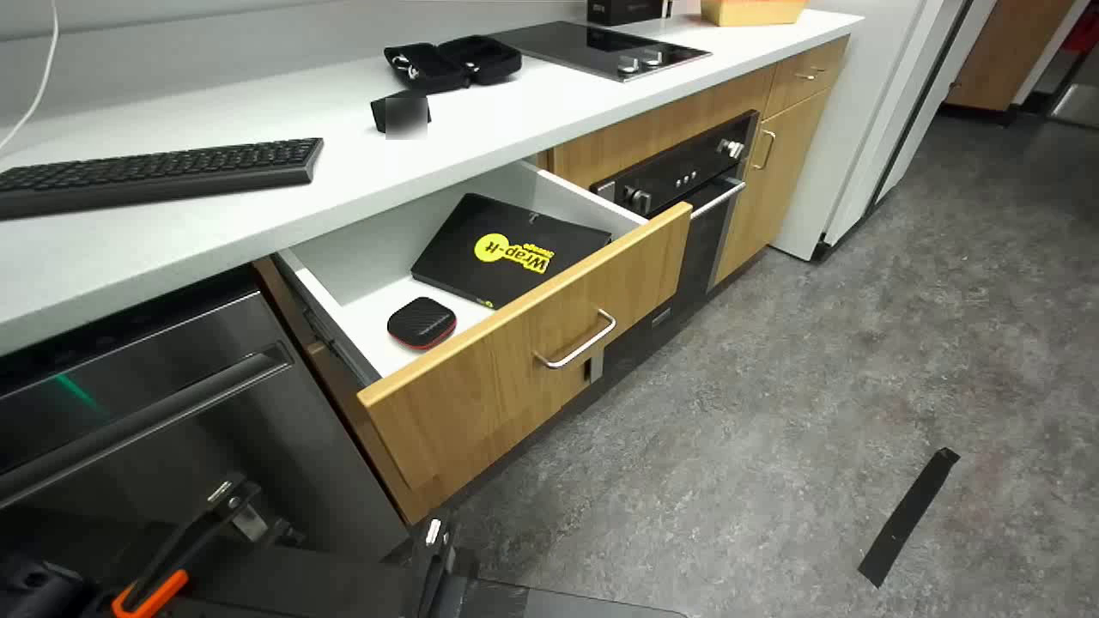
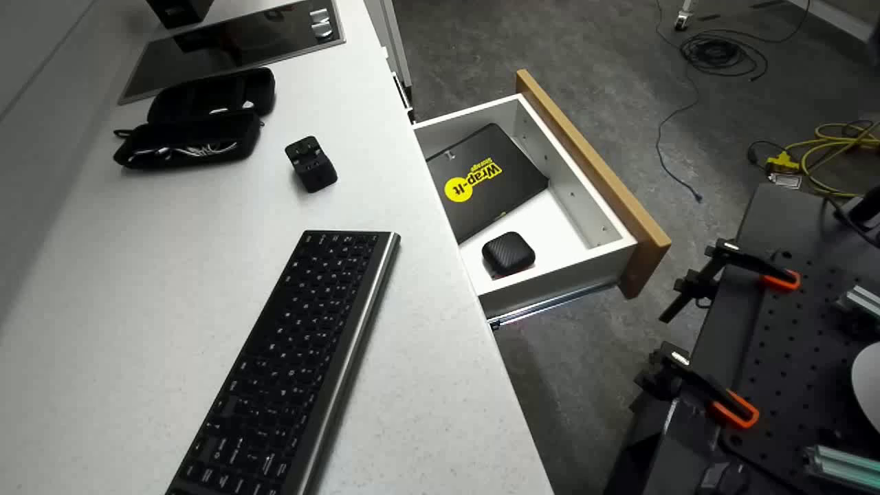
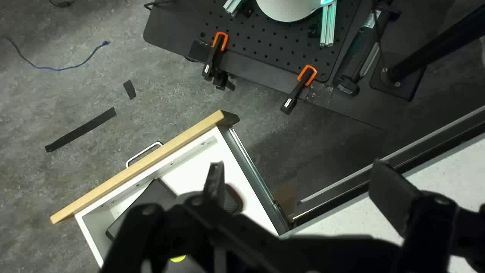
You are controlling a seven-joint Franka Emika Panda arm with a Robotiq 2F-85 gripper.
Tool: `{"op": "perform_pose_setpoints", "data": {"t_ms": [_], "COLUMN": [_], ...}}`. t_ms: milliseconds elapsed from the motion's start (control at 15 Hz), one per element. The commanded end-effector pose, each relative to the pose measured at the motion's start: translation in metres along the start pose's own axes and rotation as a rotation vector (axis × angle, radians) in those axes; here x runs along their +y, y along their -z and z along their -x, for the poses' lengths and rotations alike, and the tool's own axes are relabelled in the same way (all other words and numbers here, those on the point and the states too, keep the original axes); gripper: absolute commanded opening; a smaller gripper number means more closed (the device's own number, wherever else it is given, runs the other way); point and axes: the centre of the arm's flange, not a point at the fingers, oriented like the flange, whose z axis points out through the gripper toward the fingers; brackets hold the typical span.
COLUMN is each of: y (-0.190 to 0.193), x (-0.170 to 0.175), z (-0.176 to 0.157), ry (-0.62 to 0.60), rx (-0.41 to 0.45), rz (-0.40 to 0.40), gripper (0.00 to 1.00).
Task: Close the open drawer.
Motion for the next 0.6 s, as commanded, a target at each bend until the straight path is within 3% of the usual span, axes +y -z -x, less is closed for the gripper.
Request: {"op": "perform_pose_setpoints", "data": {"t_ms": [0, 267, 533], "y": [0.0, -0.004, -0.052], "x": [0.0, 0.004, 0.081], "z": [0.0, -0.004, -0.01], "ry": [0.0, -0.002, -0.151], "rx": [-0.001, 0.018, 0.011], "rz": [0.0, 0.018, -0.003], "gripper": [1.0, 1.0, 1.0]}}
